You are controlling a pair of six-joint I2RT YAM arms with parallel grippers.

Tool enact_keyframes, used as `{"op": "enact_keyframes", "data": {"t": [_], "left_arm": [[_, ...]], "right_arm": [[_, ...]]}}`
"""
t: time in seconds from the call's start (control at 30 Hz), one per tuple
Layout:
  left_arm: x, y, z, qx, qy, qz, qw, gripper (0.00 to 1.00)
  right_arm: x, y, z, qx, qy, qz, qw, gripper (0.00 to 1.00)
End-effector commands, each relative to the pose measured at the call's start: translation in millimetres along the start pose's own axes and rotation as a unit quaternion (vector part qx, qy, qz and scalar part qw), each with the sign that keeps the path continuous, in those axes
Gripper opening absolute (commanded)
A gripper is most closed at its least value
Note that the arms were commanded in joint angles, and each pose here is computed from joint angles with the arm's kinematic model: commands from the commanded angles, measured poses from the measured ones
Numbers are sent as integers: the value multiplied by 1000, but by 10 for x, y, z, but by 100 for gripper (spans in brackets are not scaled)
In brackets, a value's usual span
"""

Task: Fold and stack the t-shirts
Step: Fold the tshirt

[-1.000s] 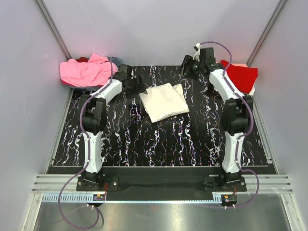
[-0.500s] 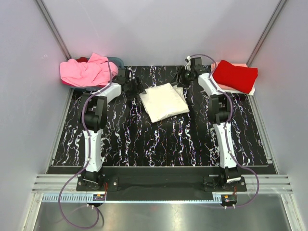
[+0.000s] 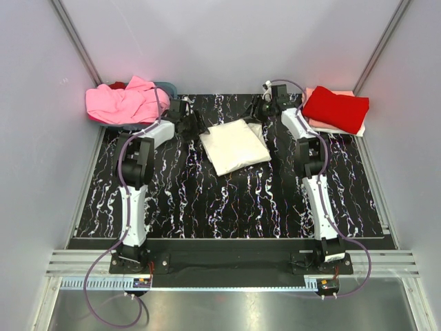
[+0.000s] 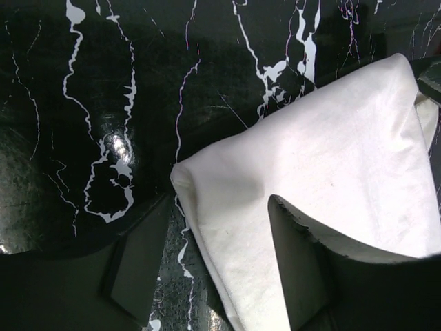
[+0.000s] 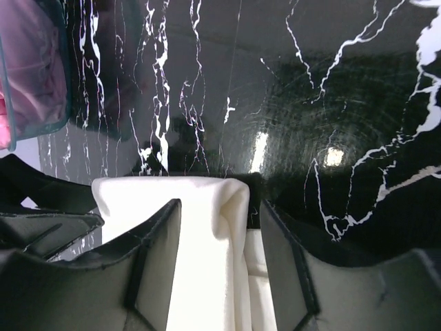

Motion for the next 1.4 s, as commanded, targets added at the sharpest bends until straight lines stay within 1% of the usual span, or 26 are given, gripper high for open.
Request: {"op": "enact_keyframes", "data": {"t": [0.0,0.07,0.1,0.13,0.2,0.23,0.3,0.33,0.4,0.43,0.47,0.53,0.57,0.73,0.77,0.8,0.83,0.87,0.9,1.0,1.1,1.2,1.27,1.3,1.33,1.37], "left_arm": [[-86,-15,-78,-14,-10,11,1000,62],[-106,-26,-93,-14,-10,14,1000,60],[-118,-19,-88,-14,-8,13,1000,57],[-119,-24,-97,-14,-9,14,1000,55],[-125,-32,-106,-12,-8,15,1000,49],[-142,-22,-94,-12,-6,15,1000,44],[-148,-28,-116,-12,-7,13,1000,34],[-153,-35,-130,-14,-8,15,1000,26],[-150,-51,-159,-15,-11,17,1000,17],[-143,-68,-181,-16,-15,20,1000,9],[-137,-76,-184,-17,-15,21,1000,7],[-93,-113,-215,-21,-22,28,999,6],[-67,-136,-227,-24,-26,33,999,6],[199,-334,-379,-48,-71,65,994,6],[225,-336,-344,-51,-70,67,994,6],[325,-406,-415,-59,-86,75,992,6],[364,-426,-430,-62,-91,77,991,6],[395,-438,-400,-66,-91,82,990,6],[494,-511,-461,-73,-105,89,988,6],[617,-613,-480,-86,-117,100,984,6],[673,-697,-496,-93,-122,115,981,7],[607,-757,-478,-90,-111,132,981,8],[602,-890,-558,-99,-116,150,977,8],[533,-887,-532,-98,-105,151,978,8],[553,-974,-603,-105,-112,160,975,9],[535,-1031,-583,-109,-107,167,974,9]], "right_arm": [[-18,173,-77,7,-6,-46,999,53],[-52,152,-57,-2,-3,-50,999,50],[-75,157,-21,-4,4,-56,998,47],[-77,184,-31,-4,3,-59,998,42],[-113,171,0,-4,5,-58,998,36],[-133,185,14,-1,5,-59,998,33],[-126,215,1,4,1,-63,998,24],[-138,224,7,4,-1,-68,998,22],[-89,312,-34,13,-8,-76,997,17],[-81,300,-29,14,-9,-76,997,16],[-12,393,-79,22,-16,-82,996,14],[31,420,-72,31,-18,-84,996,14],[133,545,-132,43,-27,-91,995,14],[354,741,-107,64,-26,-108,992,14],[457,865,-144,73,-32,-113,990,14],[502,888,-149,76,-34,-113,990,14],[524,867,-110,77,-31,-107,991,14],[635,987,-146,86,-39,-109,990,14],[678,996,-157,91,-43,-104,989,14],[838,1078,-152,103,-49,-91,989,15],[943,1078,-111,109,-52,-69,990,14],[1045,1039,-127,116,-67,-37,990,14],[1092,975,-117,115,-70,-21,991,14],[1106,960,-123,117,-72,-16,990,11],[1125,922,-113,115,-70,-10,991,9],[1163,924,-125,116,-71,-10,991,7]]}}
Point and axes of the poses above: each gripper's point midway between its finger pads, its own x axis back along the fingers, its own y axis along the line the jaws close on, z = x × y, the point moved 4 cm from there along x, back along the fingers, and after that the axes turned 4 degrees about -x, right-handed, at the moved point
